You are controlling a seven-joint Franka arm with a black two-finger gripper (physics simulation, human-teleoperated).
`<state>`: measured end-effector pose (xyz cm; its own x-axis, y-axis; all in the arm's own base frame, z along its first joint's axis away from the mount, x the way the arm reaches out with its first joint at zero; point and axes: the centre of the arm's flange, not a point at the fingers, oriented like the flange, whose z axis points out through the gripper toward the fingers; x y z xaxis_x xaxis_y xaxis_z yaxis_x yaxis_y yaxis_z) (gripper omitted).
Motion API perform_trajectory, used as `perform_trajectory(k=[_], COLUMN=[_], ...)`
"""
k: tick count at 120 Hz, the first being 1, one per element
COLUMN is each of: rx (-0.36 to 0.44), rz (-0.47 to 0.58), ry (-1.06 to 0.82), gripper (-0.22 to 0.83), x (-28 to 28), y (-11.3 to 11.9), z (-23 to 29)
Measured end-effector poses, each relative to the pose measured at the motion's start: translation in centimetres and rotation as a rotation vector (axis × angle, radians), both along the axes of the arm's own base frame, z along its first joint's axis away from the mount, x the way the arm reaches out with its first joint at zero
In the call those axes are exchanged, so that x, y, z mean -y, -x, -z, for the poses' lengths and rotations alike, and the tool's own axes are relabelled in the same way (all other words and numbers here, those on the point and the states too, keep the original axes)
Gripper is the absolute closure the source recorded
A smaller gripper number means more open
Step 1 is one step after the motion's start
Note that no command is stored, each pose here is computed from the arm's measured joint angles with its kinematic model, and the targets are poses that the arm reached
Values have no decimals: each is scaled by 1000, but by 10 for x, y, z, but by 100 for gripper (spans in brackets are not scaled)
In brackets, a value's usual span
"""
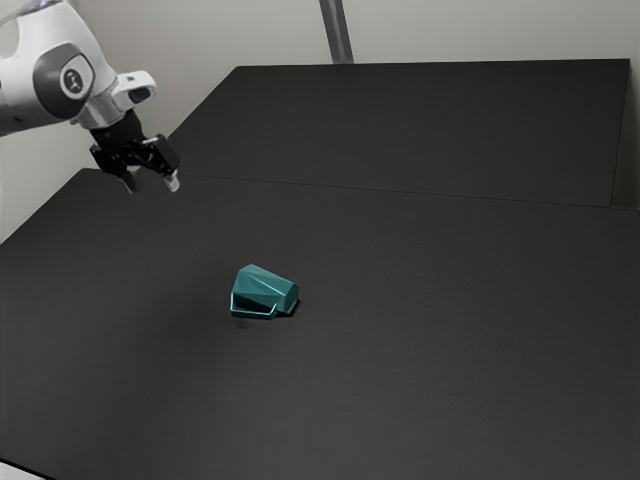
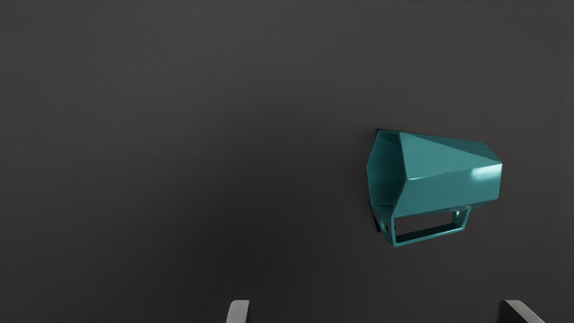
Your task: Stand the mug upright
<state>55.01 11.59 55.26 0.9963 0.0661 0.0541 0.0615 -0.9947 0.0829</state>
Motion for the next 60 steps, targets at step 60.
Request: perform_trajectory(k=[60], rx=[146], rz=[-407], ry=[305], gripper=[0], x=[-17], y=[30], z=[83])
